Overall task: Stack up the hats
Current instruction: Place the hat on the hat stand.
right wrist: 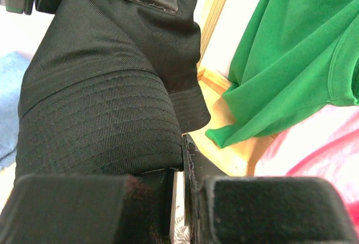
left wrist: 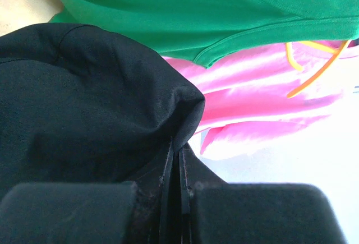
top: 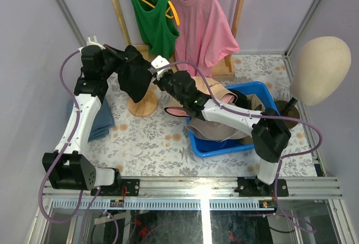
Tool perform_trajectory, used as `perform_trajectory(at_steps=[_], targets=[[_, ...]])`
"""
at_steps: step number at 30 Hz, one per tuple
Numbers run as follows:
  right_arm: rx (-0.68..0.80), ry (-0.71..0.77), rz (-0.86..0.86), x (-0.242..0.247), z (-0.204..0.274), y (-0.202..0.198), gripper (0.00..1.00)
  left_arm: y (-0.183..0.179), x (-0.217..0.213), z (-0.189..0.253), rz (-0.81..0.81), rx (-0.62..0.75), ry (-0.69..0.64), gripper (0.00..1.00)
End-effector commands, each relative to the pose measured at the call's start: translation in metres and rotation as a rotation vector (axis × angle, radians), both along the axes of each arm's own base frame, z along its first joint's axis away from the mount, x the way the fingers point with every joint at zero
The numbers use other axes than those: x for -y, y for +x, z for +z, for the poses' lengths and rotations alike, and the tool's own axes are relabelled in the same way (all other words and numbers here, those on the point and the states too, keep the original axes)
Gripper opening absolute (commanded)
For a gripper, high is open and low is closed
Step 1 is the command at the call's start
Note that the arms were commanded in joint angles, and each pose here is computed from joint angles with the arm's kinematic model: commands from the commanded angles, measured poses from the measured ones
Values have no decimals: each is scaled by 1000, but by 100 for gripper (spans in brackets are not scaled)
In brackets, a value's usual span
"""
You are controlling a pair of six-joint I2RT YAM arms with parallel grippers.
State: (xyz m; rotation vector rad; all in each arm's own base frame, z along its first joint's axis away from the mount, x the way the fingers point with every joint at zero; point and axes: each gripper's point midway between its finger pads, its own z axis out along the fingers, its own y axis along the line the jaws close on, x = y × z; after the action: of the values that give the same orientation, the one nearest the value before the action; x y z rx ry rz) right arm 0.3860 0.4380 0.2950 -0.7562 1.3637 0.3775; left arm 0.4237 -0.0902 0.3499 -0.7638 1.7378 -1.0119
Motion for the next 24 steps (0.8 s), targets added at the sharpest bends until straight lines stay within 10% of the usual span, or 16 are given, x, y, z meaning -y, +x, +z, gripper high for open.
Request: perform_trajectory(at_steps=[1, 18, 24], targets=[[56, 38, -60, 23, 27, 1, 0, -4, 11, -12, -96, -21, 43, 0], [-116, 45, -63, 41, -53, -20, 0, -20, 13, -75, -149, -122, 194, 8], [-152, 37, -79, 45, -69, -21, 0, -21, 16, -75, -131, -111, 259, 36]])
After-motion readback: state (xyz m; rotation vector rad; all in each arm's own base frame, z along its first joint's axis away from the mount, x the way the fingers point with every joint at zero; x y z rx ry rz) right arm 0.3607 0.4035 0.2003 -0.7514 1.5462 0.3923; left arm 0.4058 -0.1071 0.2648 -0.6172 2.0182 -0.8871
